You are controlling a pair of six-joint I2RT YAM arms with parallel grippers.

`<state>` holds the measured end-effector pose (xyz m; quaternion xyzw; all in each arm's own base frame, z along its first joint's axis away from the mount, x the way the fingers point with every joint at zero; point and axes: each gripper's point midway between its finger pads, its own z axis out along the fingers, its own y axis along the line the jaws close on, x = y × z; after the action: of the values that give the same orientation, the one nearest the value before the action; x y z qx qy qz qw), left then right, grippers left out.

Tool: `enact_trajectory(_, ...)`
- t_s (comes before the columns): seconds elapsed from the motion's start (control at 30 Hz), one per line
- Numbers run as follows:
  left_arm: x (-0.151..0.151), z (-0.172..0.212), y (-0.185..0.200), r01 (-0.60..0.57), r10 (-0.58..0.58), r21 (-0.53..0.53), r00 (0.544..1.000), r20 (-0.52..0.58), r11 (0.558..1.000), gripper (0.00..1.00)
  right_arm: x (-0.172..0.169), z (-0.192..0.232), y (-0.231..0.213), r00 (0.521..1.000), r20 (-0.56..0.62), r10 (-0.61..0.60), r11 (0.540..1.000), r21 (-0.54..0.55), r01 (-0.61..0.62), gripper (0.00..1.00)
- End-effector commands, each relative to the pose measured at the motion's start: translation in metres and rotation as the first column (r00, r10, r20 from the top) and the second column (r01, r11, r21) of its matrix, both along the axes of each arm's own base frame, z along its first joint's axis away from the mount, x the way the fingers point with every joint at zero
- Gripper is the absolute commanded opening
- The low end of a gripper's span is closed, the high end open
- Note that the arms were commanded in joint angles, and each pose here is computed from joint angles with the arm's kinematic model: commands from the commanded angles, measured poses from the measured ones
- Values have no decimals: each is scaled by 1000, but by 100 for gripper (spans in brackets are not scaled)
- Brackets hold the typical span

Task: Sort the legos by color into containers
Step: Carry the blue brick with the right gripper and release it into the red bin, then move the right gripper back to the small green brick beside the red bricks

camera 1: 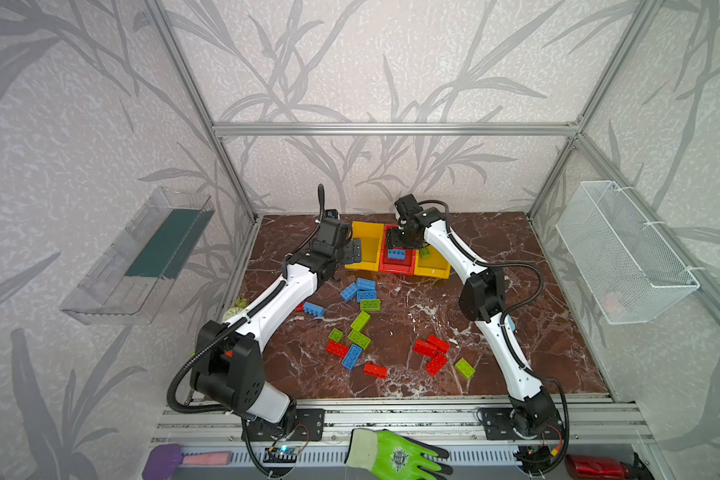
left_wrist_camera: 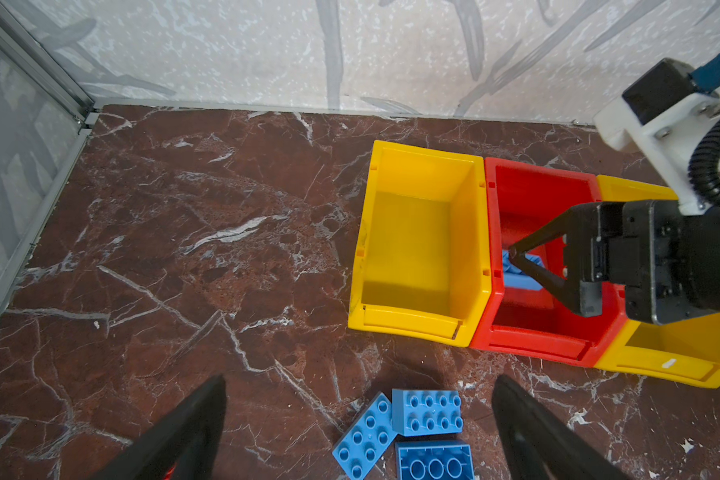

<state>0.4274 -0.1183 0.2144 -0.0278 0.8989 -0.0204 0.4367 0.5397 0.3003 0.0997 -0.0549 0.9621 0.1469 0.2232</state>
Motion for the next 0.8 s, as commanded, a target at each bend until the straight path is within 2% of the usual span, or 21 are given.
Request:
enact_trajectory(0.0,5,5,1,-13,13,-8,1000,10,1000,99,9,21,-6,999,52,16,1000,7,-17,84)
enact_trajectory(0.2,9,7,-3,-12,13,-41,1000,20,999,99,10,56,-26,996,91,17,1000,7,-17,86)
enact_trajectory(0.37,8,6,-11,4,-2,-89,1000,27,996,99,-9,84,-40,995,91,31,999,-31,-28,85)
enact_trajectory(0.5,2,3,-23,47,-43,-129,999,34,991,99,-38,90,-57,1000,17,15,997,-76,-14,85)
enact_trajectory(0.63,-9,-3,-43,95,-92,-122,995,30,988,99,-72,81,-77,997,-74,-17,991,-131,7,83)
enact_trajectory(0.77,-27,-8,-70,165,-163,-96,986,31,982,99,-108,76,-96,996,-84,-34,990,-136,22,83)
